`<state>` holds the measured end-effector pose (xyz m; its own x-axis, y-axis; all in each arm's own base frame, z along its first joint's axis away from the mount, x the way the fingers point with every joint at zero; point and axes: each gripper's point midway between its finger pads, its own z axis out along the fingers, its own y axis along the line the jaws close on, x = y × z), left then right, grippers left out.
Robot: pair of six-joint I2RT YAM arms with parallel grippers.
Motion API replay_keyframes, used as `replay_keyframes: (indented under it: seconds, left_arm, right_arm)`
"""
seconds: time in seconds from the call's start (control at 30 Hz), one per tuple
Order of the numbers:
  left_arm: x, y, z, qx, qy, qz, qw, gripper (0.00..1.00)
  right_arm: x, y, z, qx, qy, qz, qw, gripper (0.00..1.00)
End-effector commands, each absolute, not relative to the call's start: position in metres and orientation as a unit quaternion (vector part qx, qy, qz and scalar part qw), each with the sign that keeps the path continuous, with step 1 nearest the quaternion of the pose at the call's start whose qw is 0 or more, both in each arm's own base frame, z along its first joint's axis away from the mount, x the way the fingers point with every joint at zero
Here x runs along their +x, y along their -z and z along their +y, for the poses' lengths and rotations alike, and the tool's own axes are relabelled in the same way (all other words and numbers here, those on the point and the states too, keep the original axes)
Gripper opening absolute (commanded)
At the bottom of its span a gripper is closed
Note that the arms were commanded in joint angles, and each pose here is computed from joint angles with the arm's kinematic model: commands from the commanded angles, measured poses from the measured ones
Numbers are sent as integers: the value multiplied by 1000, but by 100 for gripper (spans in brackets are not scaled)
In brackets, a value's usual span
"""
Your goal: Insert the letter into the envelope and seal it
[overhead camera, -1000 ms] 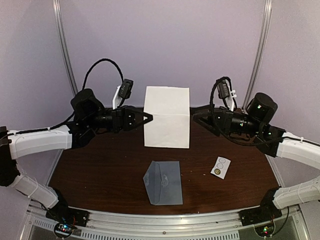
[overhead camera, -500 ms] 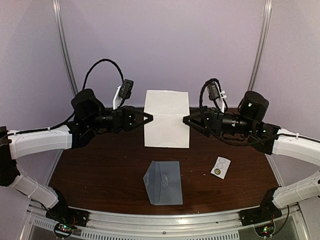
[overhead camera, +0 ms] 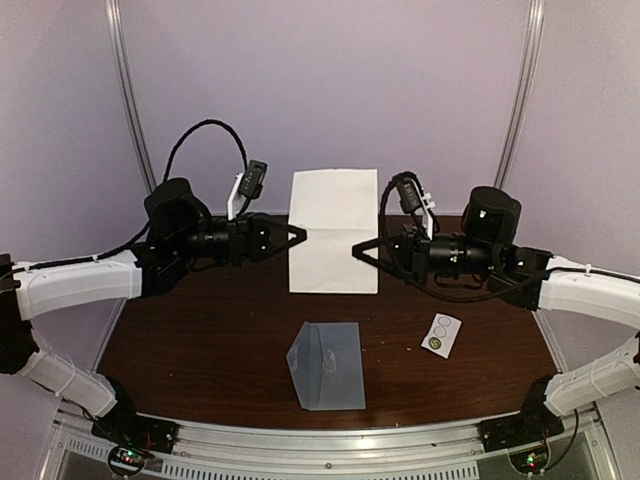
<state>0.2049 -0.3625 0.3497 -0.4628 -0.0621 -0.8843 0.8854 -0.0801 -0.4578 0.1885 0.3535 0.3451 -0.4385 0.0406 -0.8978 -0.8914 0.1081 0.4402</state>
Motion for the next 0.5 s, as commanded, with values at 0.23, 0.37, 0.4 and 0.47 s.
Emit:
replay_keyframes:
  seconds: [0.23, 0.37, 0.4, 0.47]
  left_arm:
    - [251, -345, -331, 281, 495, 668, 480, 62]
    - [266, -355, -295, 235, 408, 695, 544, 74]
    - [266, -360, -290, 236, 395, 692, 557, 75]
    - [264, -369, -285, 251, 376, 684, 572, 76]
  right_arm:
    - [207, -350, 335, -315, -519, 646, 463, 0]
    - [211, -342, 332, -315, -507, 658, 459, 0]
    - [211, -340, 332, -317, -504, 661, 456, 0]
    - [211, -336, 334, -325, -499, 666, 449, 0]
